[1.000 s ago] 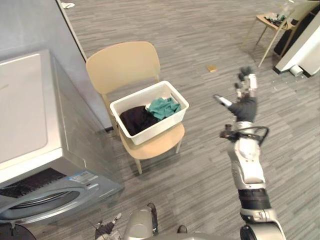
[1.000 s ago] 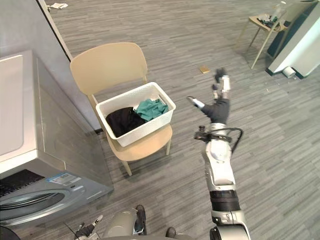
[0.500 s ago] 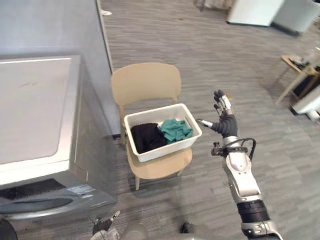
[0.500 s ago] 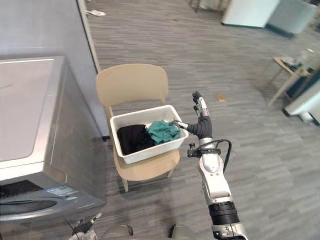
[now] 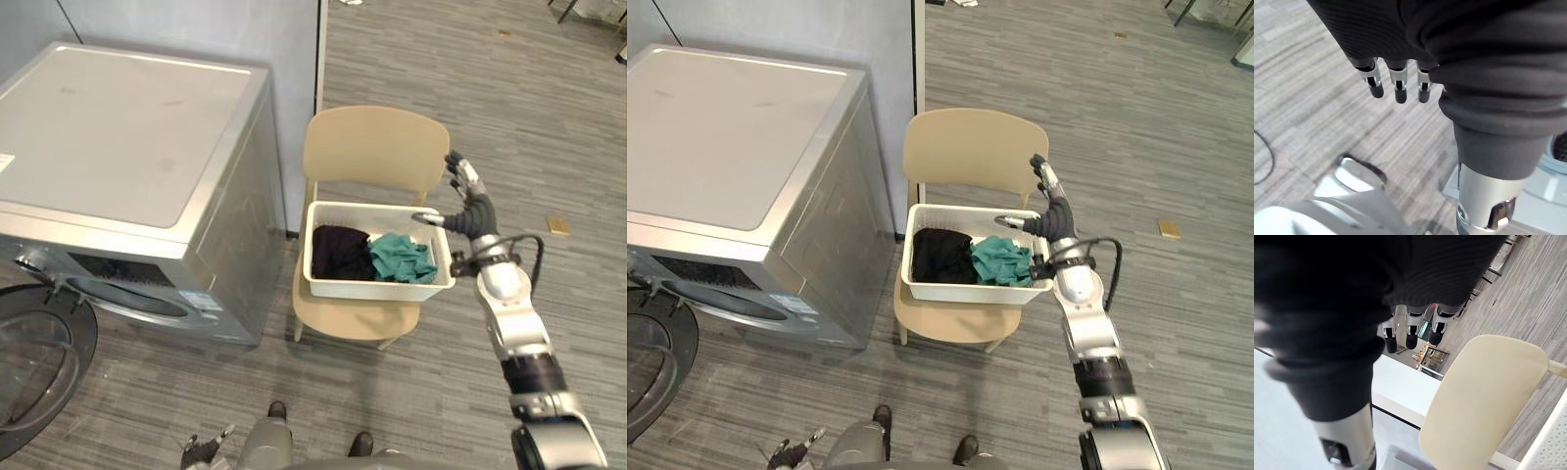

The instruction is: Pick up the laundry basket with both hands and put the clothes into the washing machine.

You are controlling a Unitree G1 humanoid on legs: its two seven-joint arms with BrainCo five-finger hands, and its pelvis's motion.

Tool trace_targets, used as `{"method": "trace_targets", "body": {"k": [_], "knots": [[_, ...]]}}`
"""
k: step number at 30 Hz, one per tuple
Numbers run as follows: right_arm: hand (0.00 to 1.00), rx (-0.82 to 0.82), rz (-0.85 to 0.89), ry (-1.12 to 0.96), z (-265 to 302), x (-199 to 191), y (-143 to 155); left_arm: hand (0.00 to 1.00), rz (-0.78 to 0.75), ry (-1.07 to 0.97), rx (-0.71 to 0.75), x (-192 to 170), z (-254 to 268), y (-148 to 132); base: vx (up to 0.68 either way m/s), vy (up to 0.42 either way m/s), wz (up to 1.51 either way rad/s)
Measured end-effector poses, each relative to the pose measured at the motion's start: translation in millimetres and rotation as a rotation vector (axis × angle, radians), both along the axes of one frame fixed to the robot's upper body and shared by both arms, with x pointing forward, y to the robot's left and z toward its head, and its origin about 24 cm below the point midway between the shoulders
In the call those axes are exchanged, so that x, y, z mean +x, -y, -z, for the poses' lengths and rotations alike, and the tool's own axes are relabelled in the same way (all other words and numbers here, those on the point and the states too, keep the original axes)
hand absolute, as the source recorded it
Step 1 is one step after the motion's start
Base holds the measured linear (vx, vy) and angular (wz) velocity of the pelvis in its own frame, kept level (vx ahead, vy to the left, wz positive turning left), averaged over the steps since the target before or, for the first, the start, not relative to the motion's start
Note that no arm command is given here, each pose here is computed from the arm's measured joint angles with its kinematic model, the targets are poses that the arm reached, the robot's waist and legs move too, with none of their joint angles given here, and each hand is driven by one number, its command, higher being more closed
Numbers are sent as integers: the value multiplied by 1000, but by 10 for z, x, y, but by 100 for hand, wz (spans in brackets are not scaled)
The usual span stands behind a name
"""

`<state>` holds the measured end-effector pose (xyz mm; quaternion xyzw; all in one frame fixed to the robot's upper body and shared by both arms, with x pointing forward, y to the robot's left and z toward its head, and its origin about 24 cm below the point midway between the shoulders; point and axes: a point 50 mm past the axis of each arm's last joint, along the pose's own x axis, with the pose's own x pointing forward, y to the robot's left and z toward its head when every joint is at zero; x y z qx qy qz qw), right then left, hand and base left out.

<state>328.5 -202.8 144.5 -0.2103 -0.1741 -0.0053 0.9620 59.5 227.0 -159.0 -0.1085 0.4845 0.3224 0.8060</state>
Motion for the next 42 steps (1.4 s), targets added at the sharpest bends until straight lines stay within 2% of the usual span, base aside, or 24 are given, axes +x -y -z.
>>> {"method": "trace_targets", "body": {"k": [5,10,14,22,31,35,42], "knots": [[0,-95,63,-88,62,158,112,0,10,31,7,76,-28,-42,-104,142,19],[0,-210,134,-21,-484,472,178,0,20,150,41,339,-144,-87,-58,78,13],[0,-255,123,28,-700,523,108,0,30,195,43,418,-181,-72,-20,21,0],[0,-321,198,24,-1089,715,158,0,58,311,22,744,-291,10,-35,-23,1],[0,-402,163,-15,-999,694,134,0,70,346,7,858,-324,58,-31,-33,4],[0,-446,149,-70,-849,705,129,0,17,366,-22,874,-328,53,-29,-17,5],[0,-454,232,-215,-623,763,330,0,42,453,-67,1185,-440,169,-25,-10,7]]}}
